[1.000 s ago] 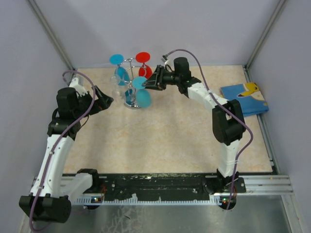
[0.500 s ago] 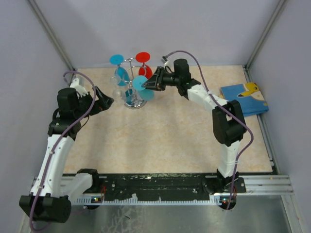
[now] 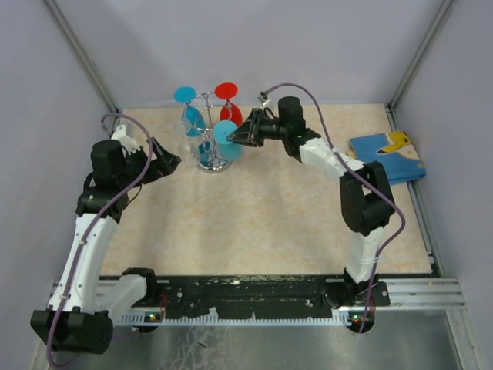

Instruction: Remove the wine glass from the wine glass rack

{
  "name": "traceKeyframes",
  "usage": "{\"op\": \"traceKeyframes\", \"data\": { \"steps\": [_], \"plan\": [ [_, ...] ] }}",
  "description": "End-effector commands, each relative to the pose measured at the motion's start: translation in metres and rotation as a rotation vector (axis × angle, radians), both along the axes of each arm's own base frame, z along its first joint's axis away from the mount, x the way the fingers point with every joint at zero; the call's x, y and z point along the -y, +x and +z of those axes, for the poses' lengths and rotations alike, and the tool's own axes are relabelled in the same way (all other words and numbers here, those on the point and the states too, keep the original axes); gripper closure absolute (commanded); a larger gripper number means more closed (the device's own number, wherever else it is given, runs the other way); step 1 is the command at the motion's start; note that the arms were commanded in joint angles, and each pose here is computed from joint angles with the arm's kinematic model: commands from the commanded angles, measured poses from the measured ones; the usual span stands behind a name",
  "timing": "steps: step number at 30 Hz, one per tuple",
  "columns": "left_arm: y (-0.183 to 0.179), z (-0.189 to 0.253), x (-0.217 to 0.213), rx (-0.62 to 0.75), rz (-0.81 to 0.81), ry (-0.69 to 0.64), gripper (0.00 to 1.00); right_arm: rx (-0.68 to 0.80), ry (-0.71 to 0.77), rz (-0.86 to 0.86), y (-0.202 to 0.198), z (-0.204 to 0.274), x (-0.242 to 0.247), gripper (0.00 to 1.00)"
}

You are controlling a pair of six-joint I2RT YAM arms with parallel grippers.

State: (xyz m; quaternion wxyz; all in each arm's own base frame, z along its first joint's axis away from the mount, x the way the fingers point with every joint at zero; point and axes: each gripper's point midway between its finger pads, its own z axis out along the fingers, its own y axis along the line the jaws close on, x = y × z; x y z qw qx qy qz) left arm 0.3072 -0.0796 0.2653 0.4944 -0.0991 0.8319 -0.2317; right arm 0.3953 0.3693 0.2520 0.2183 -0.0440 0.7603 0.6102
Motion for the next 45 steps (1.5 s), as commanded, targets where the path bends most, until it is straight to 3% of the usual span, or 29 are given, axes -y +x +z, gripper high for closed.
{"op": "traceKeyframes", "data": {
  "steps": [1,8,10,11,20,31,37,45],
  "plan": [
    [-0.003,0.007,0.002,0.031,-0.016,0.006,0.0,0.092,0.064,0.013,-0.019,0.047,0.007,0.86],
    [-0.003,0.005,0.003,0.028,-0.022,-0.002,0.0,0.094,0.083,-0.013,-0.026,0.054,0.024,0.88],
    [-0.003,0.005,0.004,0.027,-0.023,-0.005,0.0,0.096,0.085,-0.018,-0.027,0.055,0.028,0.92],
    [-0.003,0.005,0.004,0.027,-0.024,-0.005,0.0,0.094,0.083,-0.019,-0.028,0.054,0.03,1.0],
    [-0.005,0.005,0.004,0.028,-0.025,-0.005,0.0,0.093,0.033,-0.018,-0.032,0.044,0.036,1.0],
    [-0.007,0.004,0.002,0.025,-0.019,0.006,0.0,0.127,-0.236,-0.112,-0.062,0.004,0.1,1.0],
    [-0.007,-0.001,0.005,0.023,-0.031,-0.007,0.0,0.137,-0.558,-0.312,-0.033,-0.04,0.175,1.0],
    [-0.009,-0.008,0.008,0.012,-0.048,-0.015,0.0,0.099,-1.296,-0.639,0.056,-0.088,0.289,1.0]
  ]
}}
